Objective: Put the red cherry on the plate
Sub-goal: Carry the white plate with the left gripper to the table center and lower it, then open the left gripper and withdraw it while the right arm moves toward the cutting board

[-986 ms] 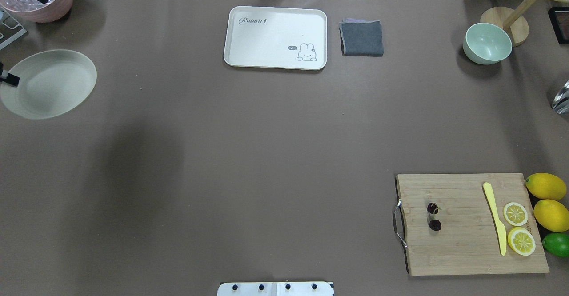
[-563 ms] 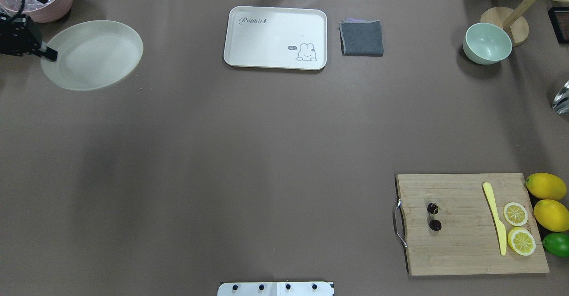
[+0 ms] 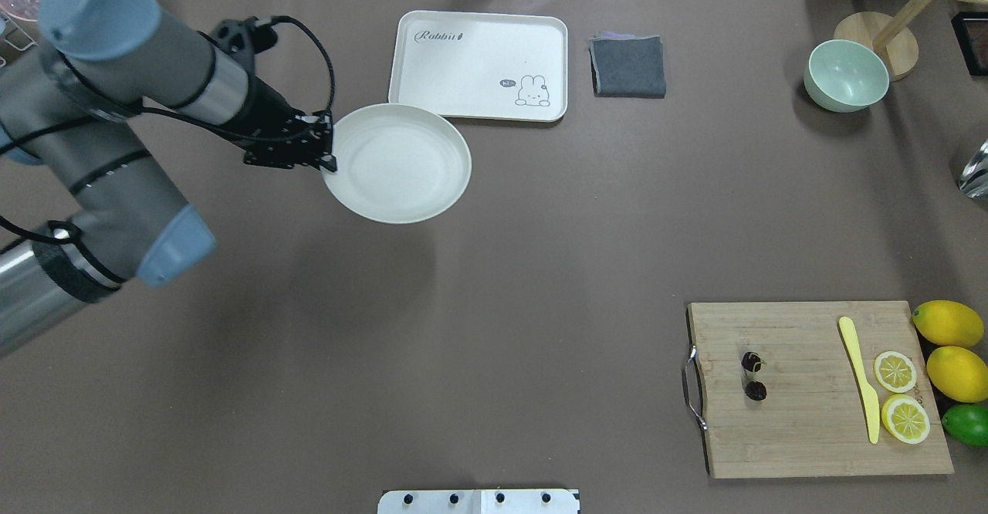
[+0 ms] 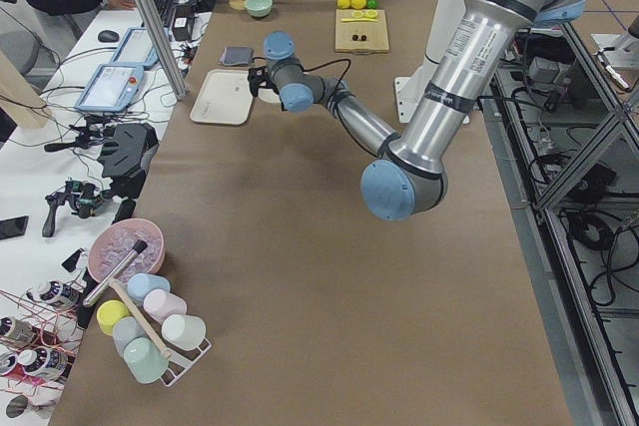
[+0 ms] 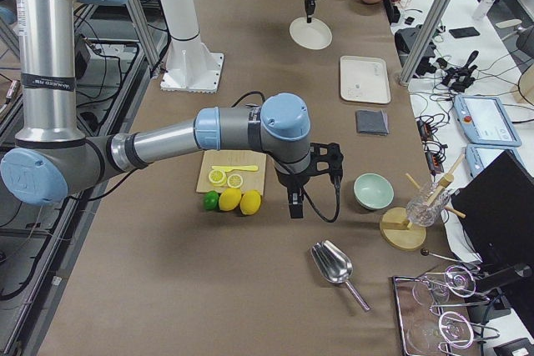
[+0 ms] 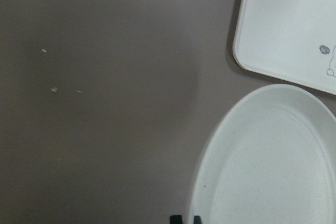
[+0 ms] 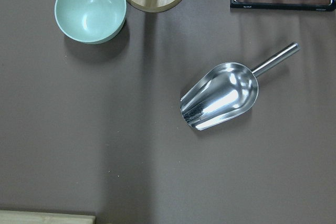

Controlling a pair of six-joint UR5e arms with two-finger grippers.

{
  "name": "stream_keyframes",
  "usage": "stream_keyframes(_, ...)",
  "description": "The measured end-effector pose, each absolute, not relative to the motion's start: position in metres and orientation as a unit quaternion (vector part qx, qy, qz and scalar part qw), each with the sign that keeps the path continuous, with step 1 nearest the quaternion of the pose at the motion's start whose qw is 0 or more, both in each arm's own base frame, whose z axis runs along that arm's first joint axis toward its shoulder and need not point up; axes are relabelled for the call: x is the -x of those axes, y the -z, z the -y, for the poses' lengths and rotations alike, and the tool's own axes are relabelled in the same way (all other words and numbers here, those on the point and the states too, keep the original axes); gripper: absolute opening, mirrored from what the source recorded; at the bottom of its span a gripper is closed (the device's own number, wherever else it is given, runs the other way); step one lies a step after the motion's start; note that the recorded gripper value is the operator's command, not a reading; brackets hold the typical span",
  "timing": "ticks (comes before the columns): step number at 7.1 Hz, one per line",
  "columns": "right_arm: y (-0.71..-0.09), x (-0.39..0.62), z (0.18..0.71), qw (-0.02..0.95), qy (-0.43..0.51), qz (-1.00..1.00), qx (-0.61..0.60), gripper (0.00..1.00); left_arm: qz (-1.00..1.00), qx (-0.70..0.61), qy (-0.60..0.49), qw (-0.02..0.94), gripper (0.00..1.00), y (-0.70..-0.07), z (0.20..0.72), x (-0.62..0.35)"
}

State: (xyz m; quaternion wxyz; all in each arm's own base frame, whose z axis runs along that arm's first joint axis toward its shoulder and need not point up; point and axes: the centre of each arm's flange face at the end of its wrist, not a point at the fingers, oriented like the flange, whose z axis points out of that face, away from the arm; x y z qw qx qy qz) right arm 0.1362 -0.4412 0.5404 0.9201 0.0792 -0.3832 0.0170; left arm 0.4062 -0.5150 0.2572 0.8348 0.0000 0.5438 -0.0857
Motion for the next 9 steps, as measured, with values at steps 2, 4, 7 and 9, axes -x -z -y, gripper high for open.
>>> stream_keyframes(2,-0.545,-0.138,0.441,0.921,-0.021,0.382,-0.076,1.00,-0.540,-0.013,0.096,0.836,0.00,-0.229,0.489,-0.476)
stream_keyframes(4,-0.547,-0.139,0.441,0.921,-0.022,0.381,-0.074,1.00,-0.539,-0.026,0.096,0.836,0.00,-0.241,0.483,-0.512)
stream_keyframes(7,-0.549,-0.139,0.438,0.921,-0.022,0.381,-0.073,1.00,-0.558,-0.049,0.088,0.823,0.90,-0.277,0.484,-0.538)
stream_keyframes(9,-0.549,-0.140,0.438,0.921,-0.023,0.381,-0.074,1.00,-0.560,-0.049,0.089,0.822,0.98,-0.280,0.483,-0.537)
